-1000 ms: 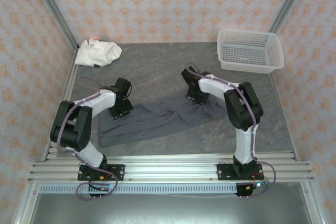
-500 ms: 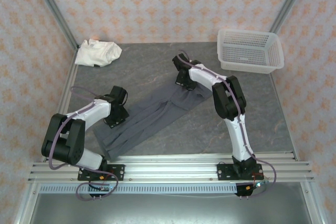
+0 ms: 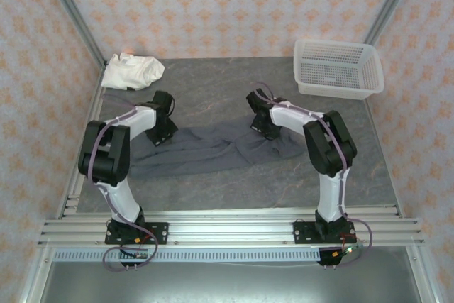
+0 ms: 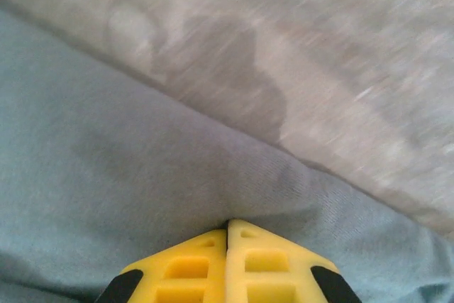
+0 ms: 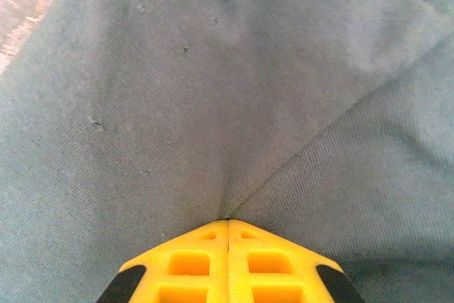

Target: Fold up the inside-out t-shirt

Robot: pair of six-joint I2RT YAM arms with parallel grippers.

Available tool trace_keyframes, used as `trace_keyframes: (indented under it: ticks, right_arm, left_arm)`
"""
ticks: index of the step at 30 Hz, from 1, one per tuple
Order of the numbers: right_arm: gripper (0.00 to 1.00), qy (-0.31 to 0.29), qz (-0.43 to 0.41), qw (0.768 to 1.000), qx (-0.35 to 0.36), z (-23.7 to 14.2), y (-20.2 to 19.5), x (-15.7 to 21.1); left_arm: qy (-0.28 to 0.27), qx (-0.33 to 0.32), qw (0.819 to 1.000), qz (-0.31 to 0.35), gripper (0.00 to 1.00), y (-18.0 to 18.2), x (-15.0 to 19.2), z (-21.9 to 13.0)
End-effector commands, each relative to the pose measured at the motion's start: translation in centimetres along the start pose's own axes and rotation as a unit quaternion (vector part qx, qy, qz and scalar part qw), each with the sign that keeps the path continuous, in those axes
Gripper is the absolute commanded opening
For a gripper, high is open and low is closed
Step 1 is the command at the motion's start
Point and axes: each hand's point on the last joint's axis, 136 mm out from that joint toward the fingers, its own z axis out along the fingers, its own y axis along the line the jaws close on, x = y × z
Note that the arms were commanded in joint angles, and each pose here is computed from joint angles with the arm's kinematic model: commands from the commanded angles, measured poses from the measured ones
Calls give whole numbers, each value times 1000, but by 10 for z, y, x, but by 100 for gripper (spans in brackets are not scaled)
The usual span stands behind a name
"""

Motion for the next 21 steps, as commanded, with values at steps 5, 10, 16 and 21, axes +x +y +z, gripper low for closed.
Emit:
trace_keyframes:
  ticks: [5, 10, 16, 21]
  right_arm:
    - [0, 119, 77, 990, 13, -3, -43, 99]
    - [0, 151, 21, 988, 21, -18, -42, 144]
    - [0, 211, -60, 975, -30, -36, -8, 188]
    - [0, 212, -111, 967, -86, -69, 25, 186]
  left_arm:
    - [-33, 60, 997, 37, 0, -88, -53, 28]
    - [-35, 107, 993, 36, 0, -151, -64, 44]
    - [-44, 210, 975, 53, 0, -235, -64, 28]
    - [-44, 266, 959, 83, 0, -283, -56, -14]
